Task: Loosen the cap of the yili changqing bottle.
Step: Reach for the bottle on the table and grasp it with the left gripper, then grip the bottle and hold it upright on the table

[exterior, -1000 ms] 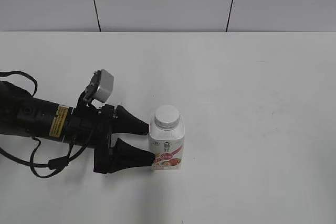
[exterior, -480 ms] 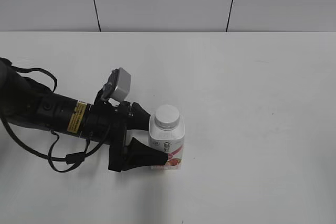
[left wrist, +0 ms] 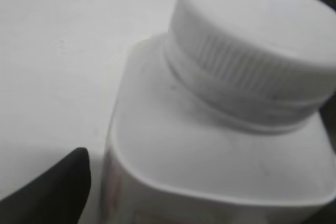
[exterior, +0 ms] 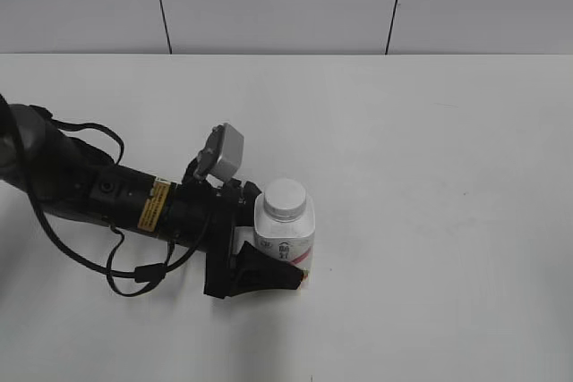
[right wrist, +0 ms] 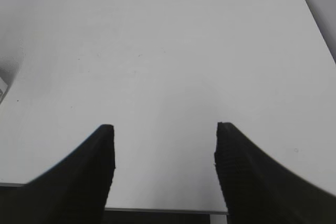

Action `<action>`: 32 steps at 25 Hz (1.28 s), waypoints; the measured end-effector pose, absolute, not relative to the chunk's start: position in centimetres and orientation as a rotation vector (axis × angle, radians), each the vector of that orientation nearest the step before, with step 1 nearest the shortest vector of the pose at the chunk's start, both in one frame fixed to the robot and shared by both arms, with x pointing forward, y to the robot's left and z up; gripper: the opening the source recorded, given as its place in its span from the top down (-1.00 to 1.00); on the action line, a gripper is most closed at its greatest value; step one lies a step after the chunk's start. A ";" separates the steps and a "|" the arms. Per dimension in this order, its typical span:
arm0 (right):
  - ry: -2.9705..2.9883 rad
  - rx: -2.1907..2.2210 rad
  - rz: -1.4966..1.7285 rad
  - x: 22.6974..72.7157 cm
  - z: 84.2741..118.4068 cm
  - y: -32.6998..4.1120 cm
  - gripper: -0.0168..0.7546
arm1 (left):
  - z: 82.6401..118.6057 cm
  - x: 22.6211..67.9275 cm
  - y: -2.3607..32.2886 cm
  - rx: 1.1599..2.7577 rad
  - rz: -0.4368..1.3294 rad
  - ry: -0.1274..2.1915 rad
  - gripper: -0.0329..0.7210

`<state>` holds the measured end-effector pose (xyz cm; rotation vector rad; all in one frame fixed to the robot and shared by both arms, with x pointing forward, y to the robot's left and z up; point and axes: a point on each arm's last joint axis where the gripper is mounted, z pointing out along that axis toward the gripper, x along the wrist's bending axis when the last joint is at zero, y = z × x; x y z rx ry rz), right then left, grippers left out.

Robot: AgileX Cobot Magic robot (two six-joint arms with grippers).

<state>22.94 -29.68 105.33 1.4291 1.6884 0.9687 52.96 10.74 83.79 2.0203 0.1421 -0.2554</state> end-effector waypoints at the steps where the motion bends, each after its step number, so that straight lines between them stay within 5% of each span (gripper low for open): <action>1: 1.688 1.429 0.969 22.9 105.3 -29.7 -0.29 | 83.7 52.9 10.6 2.016 -0.262 0.142 -0.64; 6: 1.688 1.429 0.969 22.9 105.3 -29.7 -0.29 | 83.6 53.0 10.4 2.005 -0.262 0.152 -0.59; 13: 1.688 1.429 0.969 22.9 105.3 -29.7 -0.29 | 83.8 53.1 10.4 1.993 -0.254 0.161 -0.26; 32: 1.688 1.429 0.969 22.9 105.3 -29.7 -0.29 | 87.0 58.7 8.6 1.976 -0.007 0.042 -0.23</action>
